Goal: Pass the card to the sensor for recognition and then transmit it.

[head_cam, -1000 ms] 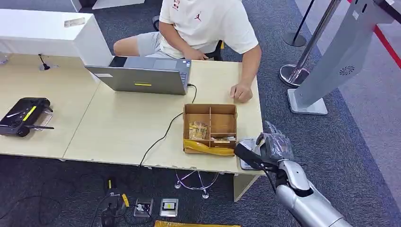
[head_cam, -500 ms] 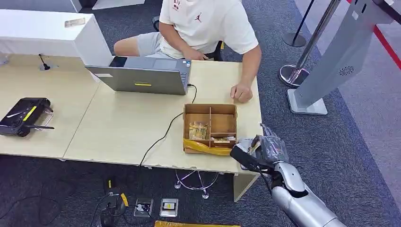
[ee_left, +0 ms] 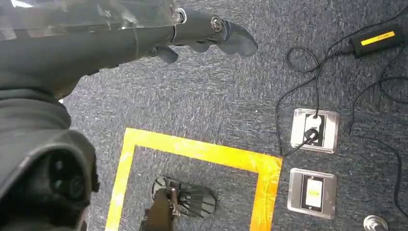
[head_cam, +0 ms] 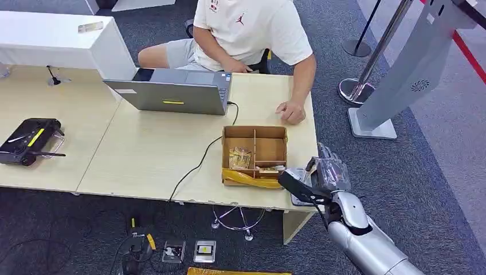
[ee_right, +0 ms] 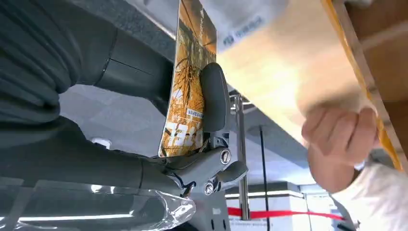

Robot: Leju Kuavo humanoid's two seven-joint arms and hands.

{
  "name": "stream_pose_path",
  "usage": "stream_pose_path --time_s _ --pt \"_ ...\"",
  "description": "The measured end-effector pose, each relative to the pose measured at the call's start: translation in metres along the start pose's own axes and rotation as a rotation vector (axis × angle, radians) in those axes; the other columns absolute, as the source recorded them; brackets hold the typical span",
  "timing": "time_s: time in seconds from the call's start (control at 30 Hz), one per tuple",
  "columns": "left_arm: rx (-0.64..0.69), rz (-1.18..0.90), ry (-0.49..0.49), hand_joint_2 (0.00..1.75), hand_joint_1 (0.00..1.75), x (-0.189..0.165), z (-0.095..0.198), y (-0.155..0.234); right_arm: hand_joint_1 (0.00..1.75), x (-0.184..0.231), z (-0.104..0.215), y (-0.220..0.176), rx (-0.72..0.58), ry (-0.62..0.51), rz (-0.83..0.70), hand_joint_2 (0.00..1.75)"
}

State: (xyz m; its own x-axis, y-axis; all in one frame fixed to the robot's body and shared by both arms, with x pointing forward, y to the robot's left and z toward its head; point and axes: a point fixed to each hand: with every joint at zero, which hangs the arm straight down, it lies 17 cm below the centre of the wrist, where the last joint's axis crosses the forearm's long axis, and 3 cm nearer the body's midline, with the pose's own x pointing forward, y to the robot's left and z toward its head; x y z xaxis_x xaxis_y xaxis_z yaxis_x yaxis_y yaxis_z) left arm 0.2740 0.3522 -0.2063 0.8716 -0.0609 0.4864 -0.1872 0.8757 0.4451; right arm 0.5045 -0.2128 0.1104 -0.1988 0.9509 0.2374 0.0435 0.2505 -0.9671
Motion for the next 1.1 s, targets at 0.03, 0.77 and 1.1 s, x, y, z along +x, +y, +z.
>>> stream_pose_path --time_s 0.03,0.77,1.1 --pt "0.0 0.001 0.0 0.0 0.0 0.0 0.0 0.0 1.75 0.0 -0.004 -0.008 -0.016 -0.003 0.002 1.75" --pt "-0.048 -0.06 -0.045 0.0 0.0 0.039 0.002 -0.015 1.75 0.059 -0.08 -0.149 -0.216 -0.171 0.108 1.75" --pt "-0.055 -0.085 -0.056 0.0 0.0 0.047 0.004 -0.019 1.75 0.102 -0.108 -0.152 -0.186 -0.235 0.15 1.75"
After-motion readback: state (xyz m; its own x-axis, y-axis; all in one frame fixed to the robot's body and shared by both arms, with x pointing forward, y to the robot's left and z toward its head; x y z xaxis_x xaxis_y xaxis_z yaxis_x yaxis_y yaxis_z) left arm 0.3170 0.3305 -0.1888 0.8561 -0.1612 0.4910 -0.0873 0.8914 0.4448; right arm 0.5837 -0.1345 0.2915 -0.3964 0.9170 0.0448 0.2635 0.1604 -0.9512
